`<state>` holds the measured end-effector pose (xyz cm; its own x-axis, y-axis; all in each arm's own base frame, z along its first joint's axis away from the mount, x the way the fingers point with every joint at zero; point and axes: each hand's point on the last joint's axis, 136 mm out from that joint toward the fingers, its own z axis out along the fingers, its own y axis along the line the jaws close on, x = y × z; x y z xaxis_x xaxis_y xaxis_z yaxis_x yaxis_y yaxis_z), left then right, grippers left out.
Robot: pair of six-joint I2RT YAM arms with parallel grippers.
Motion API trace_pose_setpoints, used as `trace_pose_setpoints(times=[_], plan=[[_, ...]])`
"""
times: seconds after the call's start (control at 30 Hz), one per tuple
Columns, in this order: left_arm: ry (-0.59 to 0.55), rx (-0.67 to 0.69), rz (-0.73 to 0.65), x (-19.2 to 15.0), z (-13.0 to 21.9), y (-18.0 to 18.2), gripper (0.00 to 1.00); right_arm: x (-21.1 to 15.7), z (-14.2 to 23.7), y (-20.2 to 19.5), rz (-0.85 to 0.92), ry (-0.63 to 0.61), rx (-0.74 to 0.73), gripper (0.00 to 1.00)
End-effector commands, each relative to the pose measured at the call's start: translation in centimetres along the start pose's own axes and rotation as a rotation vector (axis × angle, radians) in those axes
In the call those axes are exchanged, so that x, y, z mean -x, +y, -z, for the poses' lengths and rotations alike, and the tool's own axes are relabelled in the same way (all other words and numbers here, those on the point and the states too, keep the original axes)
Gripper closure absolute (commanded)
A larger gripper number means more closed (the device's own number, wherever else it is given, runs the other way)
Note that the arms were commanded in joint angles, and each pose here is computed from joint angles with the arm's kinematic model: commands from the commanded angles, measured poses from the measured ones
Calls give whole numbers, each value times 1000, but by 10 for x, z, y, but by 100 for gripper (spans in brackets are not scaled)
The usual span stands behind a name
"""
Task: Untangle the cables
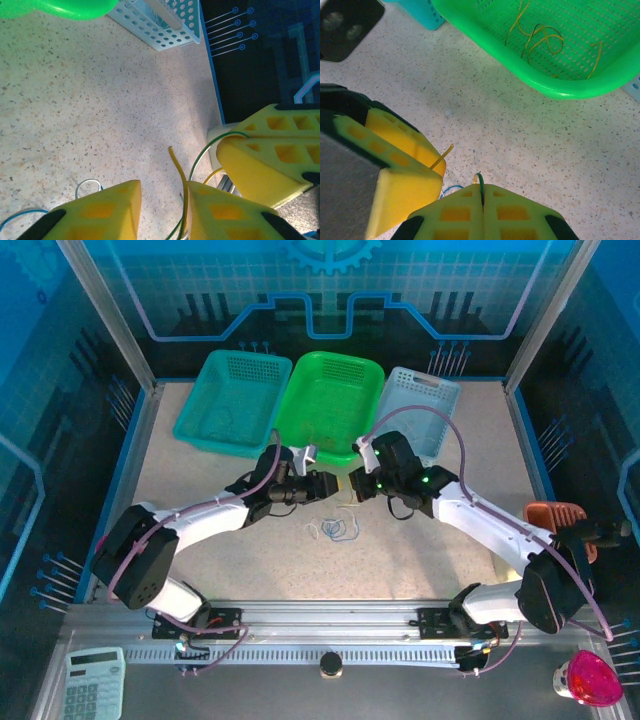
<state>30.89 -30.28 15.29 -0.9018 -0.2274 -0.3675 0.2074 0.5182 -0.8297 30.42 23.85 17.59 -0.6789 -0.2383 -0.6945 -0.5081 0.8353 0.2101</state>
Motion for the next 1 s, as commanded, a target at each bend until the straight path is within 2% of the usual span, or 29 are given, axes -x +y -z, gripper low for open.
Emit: trace_pose_setpoints(times=[0.0,0.1,0.27,0.47,0.6,0.67,0.7,0.8,0.83,0.87,0.97], plan=[[-10,-53,-37,7,-1,-18,86,-2,5,7,-4,-9,20,100],[-38,-67,-63,15,3,-30,100,-9,2,3,-10,3,10,100],[-113,-94,-132,38,21,-61,100,-28,-6,-7,-38,23,-17,100],[-262,-121,-175,66,53,-91,100,-59,-15,-21,-93,49,-45,100],[-345,-187,-172,77,69,-108,100,-69,-17,-22,-117,50,-36,100],[-351,-218,-173,79,72,-116,100,-69,-16,-19,-119,43,-19,100],[-349,-225,-172,79,72,-118,100,-68,-14,-19,-121,37,-17,96],[-336,-231,-179,78,72,-122,100,-61,-6,-19,-125,14,-15,61],[-331,-229,-180,78,72,-122,100,-59,-3,-19,-126,9,-17,53],[-328,-226,-183,77,72,-122,100,-55,1,-21,-129,0,-22,48],[-320,-217,-190,76,71,-121,100,-48,15,-27,-144,-23,-33,43]])
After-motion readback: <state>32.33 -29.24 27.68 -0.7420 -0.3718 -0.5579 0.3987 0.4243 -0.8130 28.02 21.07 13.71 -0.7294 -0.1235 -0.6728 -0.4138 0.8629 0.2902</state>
